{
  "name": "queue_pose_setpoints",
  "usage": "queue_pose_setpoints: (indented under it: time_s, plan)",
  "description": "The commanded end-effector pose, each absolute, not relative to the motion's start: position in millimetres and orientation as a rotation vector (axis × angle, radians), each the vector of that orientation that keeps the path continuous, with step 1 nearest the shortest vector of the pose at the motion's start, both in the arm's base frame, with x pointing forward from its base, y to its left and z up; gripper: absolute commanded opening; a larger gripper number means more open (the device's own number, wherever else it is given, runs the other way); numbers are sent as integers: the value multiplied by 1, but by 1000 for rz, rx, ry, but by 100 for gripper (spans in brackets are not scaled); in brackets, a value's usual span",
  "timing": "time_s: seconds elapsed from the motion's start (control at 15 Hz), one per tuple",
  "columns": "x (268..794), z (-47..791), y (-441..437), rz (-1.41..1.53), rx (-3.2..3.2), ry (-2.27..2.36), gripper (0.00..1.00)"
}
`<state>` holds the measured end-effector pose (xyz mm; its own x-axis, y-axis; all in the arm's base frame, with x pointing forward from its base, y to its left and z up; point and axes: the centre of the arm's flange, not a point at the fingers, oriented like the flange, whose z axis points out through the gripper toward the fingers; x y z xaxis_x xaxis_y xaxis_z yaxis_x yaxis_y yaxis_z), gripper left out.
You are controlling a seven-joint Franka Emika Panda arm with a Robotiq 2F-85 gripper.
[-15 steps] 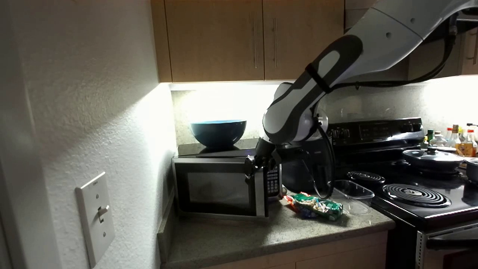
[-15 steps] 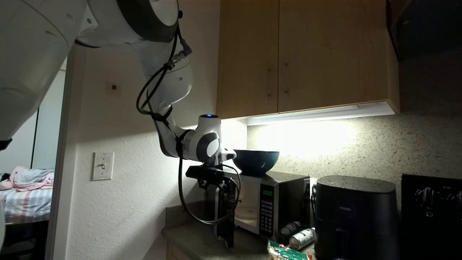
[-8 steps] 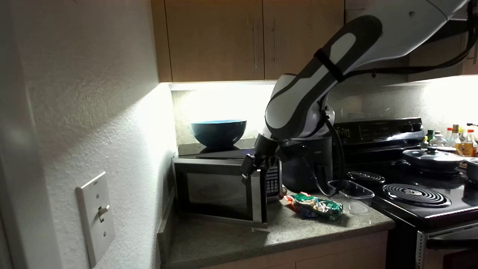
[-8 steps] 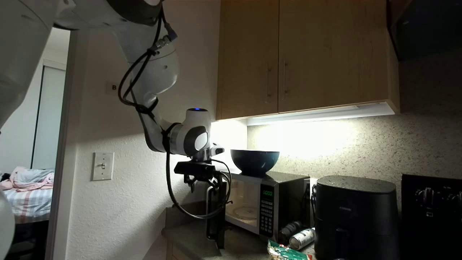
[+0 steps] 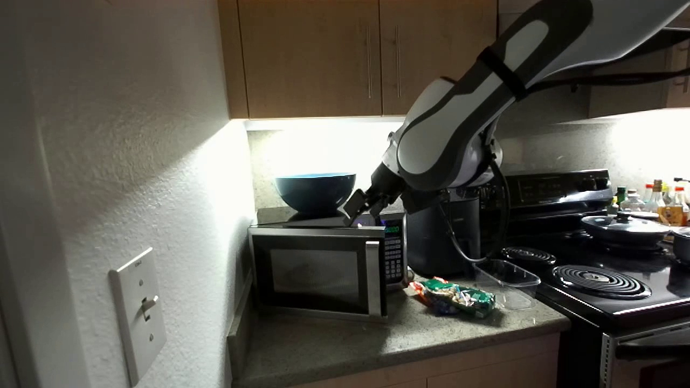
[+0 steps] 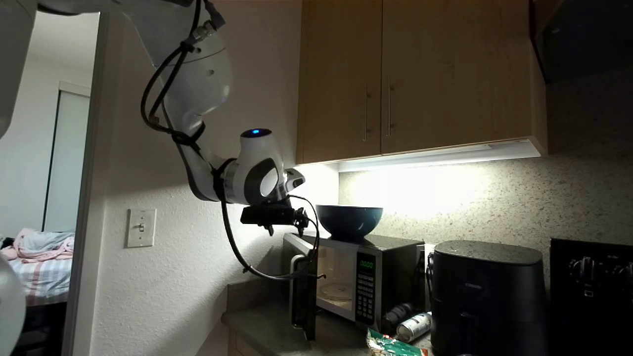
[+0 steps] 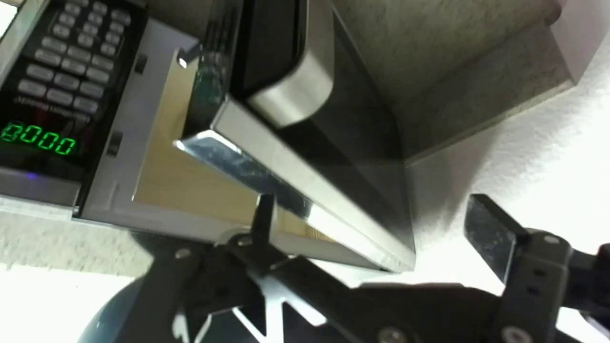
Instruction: Open the microwave door
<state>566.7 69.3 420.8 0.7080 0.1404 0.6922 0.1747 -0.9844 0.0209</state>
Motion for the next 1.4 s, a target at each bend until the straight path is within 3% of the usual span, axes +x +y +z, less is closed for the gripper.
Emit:
queue_pose_setpoints:
  time_s: [0.0,0.33,0.47,0.67,0.93,1.0,1.33]
  plan:
    - [556,450,55,-1459,-2744,-241,100]
    - [579,473,19,-1886,-2577,-72,100]
    - [596,487,-3,-1887,-2600,8,100]
    - [615,490,-19,-1760,-2665,90,100]
    - [627,436,-12,-1323,-2822,72,100]
    - [617,444,-17,-1442,-2789,69,100]
    - [621,439,-27,-1416,-2827,117,100]
